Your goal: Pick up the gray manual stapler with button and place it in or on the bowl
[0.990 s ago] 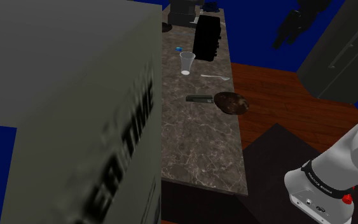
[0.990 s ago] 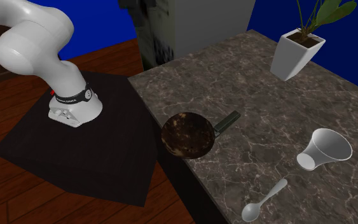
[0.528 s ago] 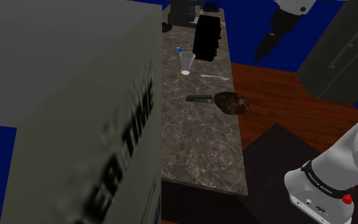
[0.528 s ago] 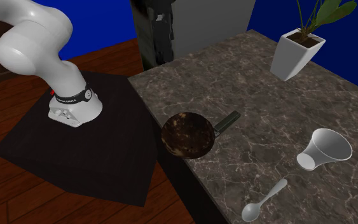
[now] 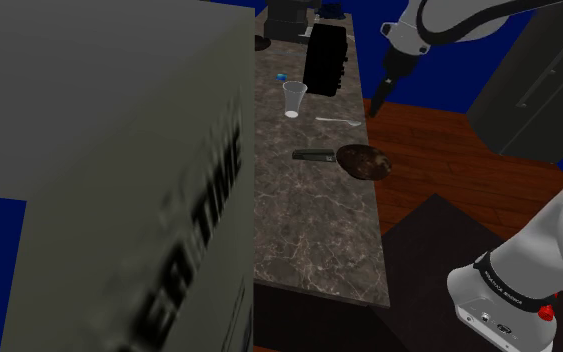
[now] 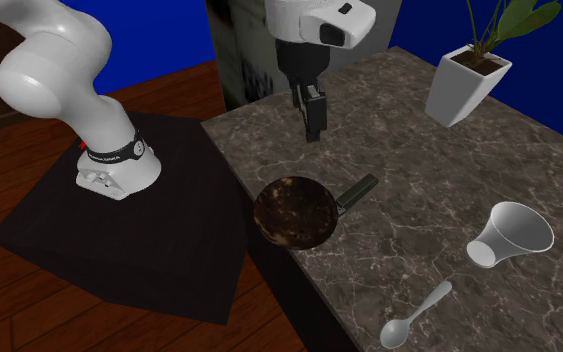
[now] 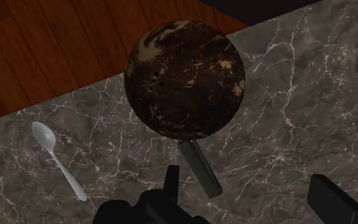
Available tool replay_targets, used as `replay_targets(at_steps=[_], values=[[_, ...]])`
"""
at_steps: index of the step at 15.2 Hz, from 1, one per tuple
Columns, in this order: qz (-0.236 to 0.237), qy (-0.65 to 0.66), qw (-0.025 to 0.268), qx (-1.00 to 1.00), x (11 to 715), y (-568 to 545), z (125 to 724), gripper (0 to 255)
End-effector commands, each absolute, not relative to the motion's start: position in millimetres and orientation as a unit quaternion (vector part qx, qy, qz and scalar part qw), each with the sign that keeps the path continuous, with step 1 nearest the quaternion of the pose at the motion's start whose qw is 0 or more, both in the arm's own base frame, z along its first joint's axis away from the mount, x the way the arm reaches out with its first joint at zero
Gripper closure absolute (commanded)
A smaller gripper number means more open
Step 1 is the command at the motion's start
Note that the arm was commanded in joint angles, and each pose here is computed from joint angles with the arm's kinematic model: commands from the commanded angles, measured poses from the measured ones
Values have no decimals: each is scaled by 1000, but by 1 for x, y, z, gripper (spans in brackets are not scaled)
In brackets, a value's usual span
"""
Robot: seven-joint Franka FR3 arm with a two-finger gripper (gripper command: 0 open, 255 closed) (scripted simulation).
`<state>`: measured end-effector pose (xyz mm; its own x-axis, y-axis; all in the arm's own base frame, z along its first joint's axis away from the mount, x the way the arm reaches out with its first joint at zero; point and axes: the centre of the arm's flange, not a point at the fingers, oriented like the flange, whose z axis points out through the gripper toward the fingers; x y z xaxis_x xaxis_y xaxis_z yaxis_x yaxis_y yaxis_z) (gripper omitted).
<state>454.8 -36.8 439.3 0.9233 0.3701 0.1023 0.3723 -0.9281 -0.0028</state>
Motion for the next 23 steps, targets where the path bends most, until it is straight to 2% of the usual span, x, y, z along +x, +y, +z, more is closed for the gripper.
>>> replay_targets(at_steps=[1,18,23], values=[[-48,-217,10,-975,468,-37,417,0],[-28,-433,6,-901,599,6,236,0],[-27,-437,6,-899,602,8,211,0]])
